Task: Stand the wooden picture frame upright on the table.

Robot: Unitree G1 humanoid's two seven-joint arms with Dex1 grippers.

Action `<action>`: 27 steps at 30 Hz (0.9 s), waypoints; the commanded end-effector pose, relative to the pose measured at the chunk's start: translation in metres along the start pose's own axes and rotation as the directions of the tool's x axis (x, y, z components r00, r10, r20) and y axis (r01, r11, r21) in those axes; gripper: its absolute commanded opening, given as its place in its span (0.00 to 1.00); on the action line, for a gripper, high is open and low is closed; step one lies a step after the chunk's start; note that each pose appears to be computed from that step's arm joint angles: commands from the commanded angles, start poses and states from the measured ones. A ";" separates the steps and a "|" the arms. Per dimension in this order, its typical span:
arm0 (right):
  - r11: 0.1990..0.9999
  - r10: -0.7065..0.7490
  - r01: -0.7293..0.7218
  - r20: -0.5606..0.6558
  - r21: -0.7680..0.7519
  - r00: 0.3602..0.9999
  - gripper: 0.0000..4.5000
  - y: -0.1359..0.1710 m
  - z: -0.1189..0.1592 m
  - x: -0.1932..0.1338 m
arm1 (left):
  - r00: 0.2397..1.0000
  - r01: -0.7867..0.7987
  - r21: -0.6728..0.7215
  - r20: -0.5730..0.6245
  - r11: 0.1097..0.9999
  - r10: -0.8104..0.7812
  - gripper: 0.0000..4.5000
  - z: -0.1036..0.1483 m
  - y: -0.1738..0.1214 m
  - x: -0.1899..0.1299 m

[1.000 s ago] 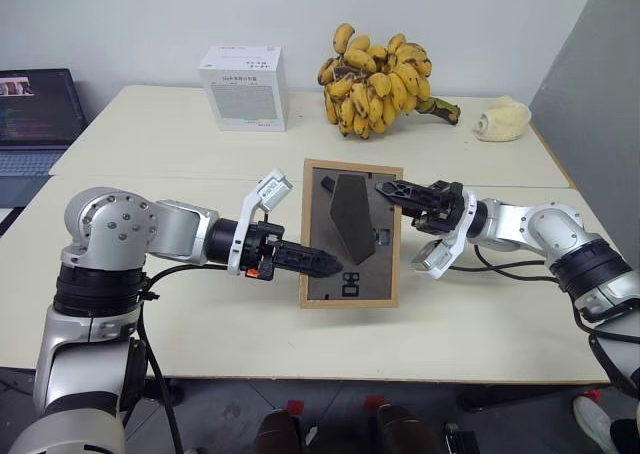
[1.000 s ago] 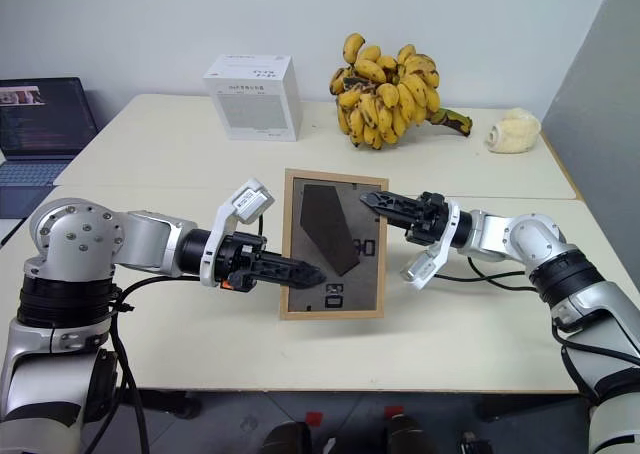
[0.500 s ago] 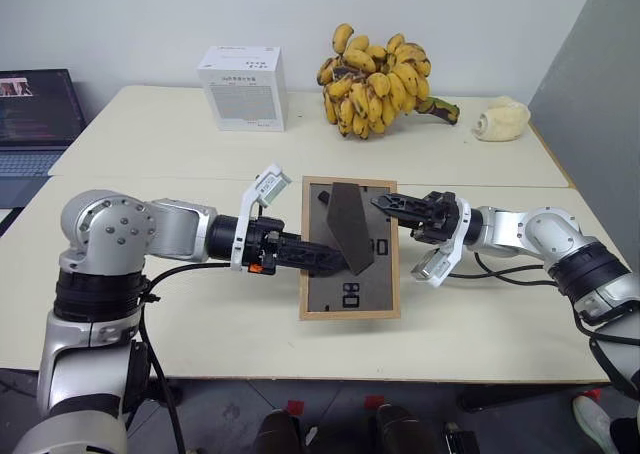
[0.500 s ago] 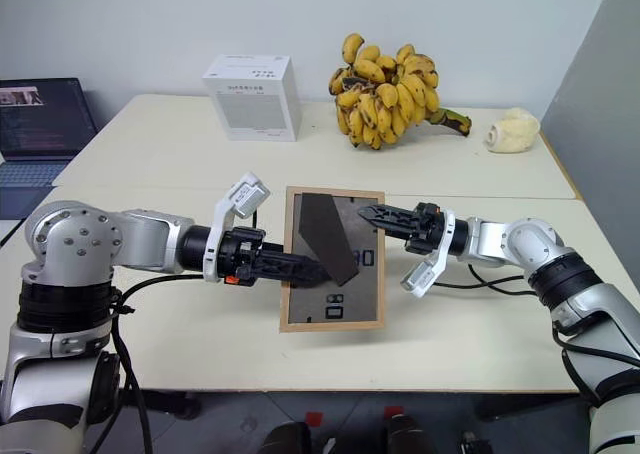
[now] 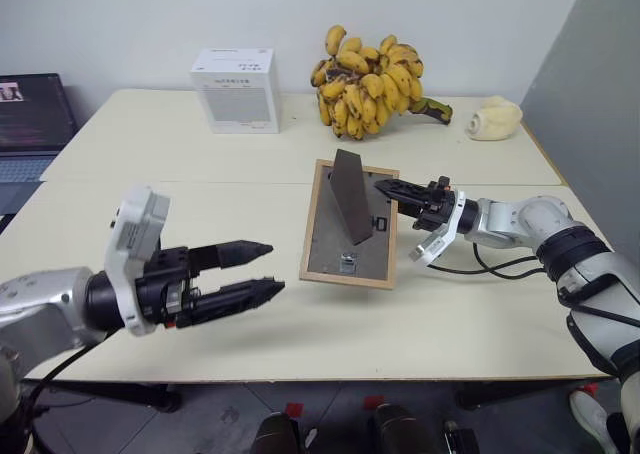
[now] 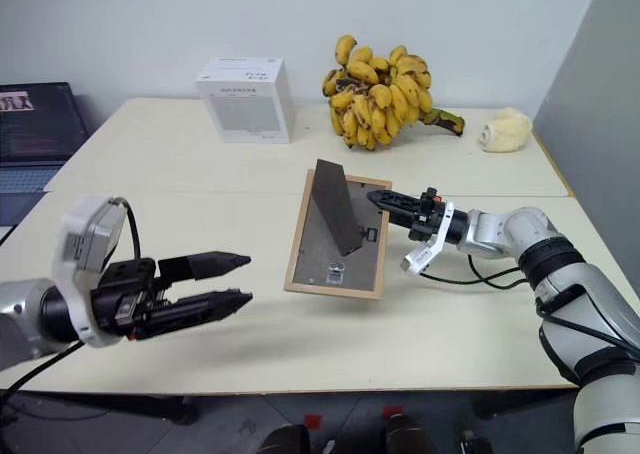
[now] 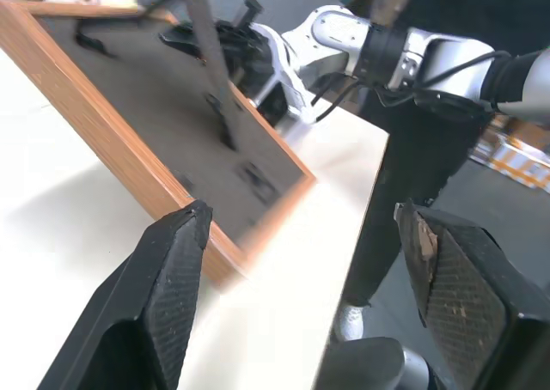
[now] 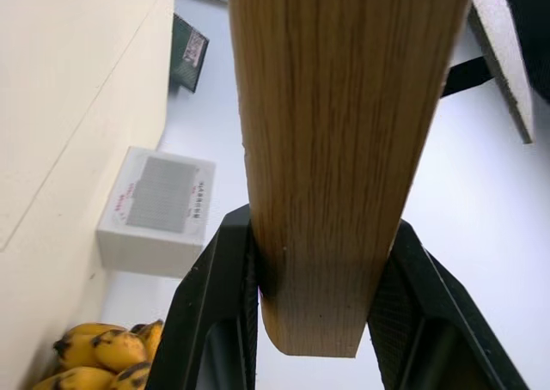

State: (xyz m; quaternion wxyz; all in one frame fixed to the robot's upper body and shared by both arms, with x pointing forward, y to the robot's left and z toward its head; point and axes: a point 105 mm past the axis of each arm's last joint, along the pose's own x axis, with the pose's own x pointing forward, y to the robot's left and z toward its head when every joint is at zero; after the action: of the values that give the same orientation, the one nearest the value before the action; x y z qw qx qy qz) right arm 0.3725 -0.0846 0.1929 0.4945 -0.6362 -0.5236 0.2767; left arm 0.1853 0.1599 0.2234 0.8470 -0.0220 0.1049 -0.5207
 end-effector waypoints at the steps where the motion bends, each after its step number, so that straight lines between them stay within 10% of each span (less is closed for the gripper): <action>1: 0.951 -0.033 0.090 -0.190 0.297 0.981 0.30 -0.014 -0.026 0.007 | 0.990 -0.139 0.068 -0.008 0.988 0.139 0.81 -0.009 -0.006 -0.008; 4: 0.776 0.082 0.131 -0.305 0.616 0.949 0.30 0.004 -0.039 0.014 | 0.954 -0.300 0.069 0.029 0.951 0.299 0.81 -0.015 0.008 -0.015; 8: 0.289 0.143 0.151 -0.198 0.945 0.970 0.30 0.015 -0.038 0.023 | 0.894 -0.442 0.078 0.115 0.893 0.433 0.81 -0.012 0.019 -0.020; 15: -0.243 0.079 -0.060 0.082 0.968 0.994 0.30 0.020 0.005 0.028 | 0.871 -0.480 0.076 0.163 0.874 0.464 0.81 -0.005 0.023 -0.017; 27: -0.439 0.117 -0.059 0.122 0.896 0.986 0.30 0.057 0.061 0.030 | 0.878 -0.459 0.087 0.194 0.884 0.437 0.81 0.011 0.026 -0.012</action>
State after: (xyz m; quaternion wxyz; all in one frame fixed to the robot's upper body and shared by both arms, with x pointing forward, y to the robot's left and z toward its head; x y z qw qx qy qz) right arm 0.3536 -0.0418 0.1111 0.7889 0.0344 0.0462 0.6119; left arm 0.2057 0.1853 0.2233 0.9524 0.0127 0.0188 -0.3042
